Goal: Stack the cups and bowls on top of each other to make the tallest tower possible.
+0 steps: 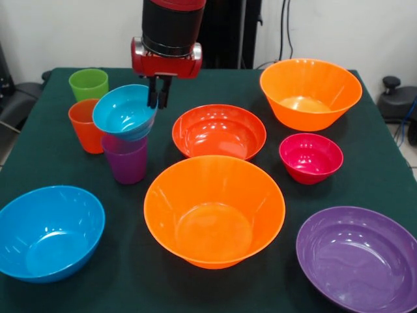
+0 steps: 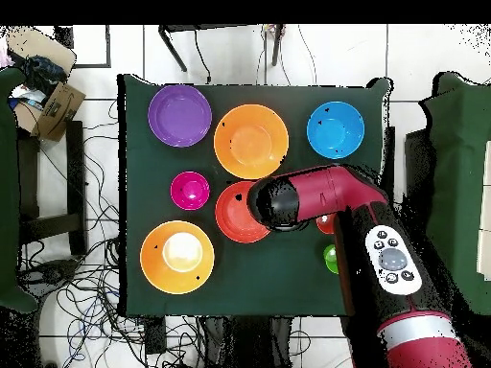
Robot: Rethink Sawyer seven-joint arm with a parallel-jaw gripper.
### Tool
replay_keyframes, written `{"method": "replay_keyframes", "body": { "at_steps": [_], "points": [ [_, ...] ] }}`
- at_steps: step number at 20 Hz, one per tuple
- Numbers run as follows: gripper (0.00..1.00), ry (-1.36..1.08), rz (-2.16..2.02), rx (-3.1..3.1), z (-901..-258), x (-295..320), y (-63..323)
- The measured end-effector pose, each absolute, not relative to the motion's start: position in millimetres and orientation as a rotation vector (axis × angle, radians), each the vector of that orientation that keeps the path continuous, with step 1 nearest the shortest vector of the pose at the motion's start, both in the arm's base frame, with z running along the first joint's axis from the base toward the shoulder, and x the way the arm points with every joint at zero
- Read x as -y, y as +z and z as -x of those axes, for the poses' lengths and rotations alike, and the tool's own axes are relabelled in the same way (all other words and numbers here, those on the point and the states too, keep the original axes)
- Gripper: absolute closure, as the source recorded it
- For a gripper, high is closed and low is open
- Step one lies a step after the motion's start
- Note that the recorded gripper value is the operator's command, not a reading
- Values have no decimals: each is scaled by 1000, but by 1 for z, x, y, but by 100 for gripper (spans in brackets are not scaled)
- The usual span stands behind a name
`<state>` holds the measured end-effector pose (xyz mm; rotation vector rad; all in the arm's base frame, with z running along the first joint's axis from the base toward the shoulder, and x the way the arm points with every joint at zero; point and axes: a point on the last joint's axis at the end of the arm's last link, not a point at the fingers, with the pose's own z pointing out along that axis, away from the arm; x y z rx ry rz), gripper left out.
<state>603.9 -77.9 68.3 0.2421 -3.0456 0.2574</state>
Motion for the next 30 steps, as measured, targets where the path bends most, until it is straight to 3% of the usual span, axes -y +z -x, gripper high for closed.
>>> {"method": "replay_keyframes", "body": {
  "at_steps": [30],
  "points": [
    [100,244,-256,3074,-607,73,64]
  ]
}}
